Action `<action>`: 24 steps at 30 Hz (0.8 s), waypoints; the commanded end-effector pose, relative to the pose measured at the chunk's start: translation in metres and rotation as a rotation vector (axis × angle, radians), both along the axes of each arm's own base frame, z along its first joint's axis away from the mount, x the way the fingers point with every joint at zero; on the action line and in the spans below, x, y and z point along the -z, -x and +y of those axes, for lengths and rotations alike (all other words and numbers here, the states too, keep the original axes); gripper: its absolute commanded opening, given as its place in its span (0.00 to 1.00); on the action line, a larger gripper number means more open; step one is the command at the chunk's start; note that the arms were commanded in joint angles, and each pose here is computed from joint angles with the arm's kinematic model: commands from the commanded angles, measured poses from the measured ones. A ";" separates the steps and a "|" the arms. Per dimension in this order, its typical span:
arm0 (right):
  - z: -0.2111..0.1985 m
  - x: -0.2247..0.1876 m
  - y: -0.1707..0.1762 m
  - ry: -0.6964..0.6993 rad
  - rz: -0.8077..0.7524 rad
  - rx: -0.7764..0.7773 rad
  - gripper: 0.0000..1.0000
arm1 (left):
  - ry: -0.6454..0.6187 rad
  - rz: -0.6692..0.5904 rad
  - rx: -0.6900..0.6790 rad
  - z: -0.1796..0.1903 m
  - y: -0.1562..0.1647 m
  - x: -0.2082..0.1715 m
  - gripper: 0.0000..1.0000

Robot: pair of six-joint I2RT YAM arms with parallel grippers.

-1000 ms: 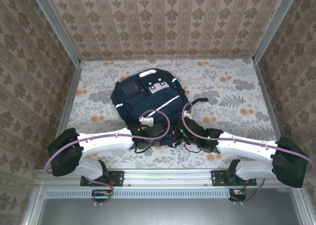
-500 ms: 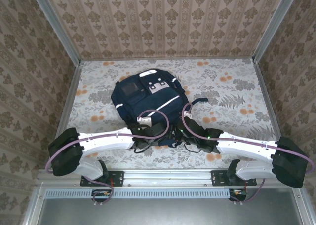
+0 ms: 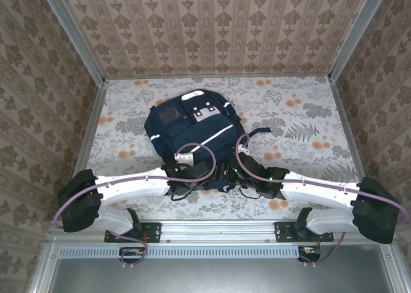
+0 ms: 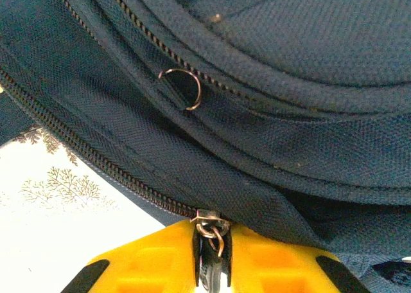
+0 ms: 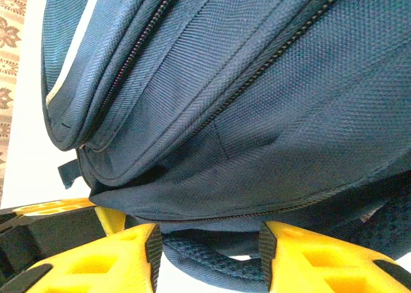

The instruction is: Pack books, pencil case, and school supplies into a backpack

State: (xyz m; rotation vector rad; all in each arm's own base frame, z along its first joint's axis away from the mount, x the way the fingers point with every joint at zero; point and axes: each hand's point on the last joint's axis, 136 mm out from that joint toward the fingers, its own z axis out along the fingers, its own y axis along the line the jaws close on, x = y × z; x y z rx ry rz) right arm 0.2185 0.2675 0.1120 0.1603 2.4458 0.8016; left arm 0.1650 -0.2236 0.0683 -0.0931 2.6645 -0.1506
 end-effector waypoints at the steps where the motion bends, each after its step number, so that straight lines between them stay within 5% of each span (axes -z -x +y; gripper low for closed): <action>1: 0.002 -0.002 -0.004 -0.006 -0.004 0.008 0.47 | -0.049 -0.026 -0.030 0.018 -0.003 0.001 0.17; 10: 0.018 -0.013 -0.005 -0.075 -0.005 -0.022 0.48 | -0.032 -0.035 0.012 0.017 -0.004 0.001 0.00; 24: 0.050 -0.022 -0.035 -0.215 0.015 0.008 0.52 | 0.130 -0.058 0.191 -0.009 0.008 -0.021 0.00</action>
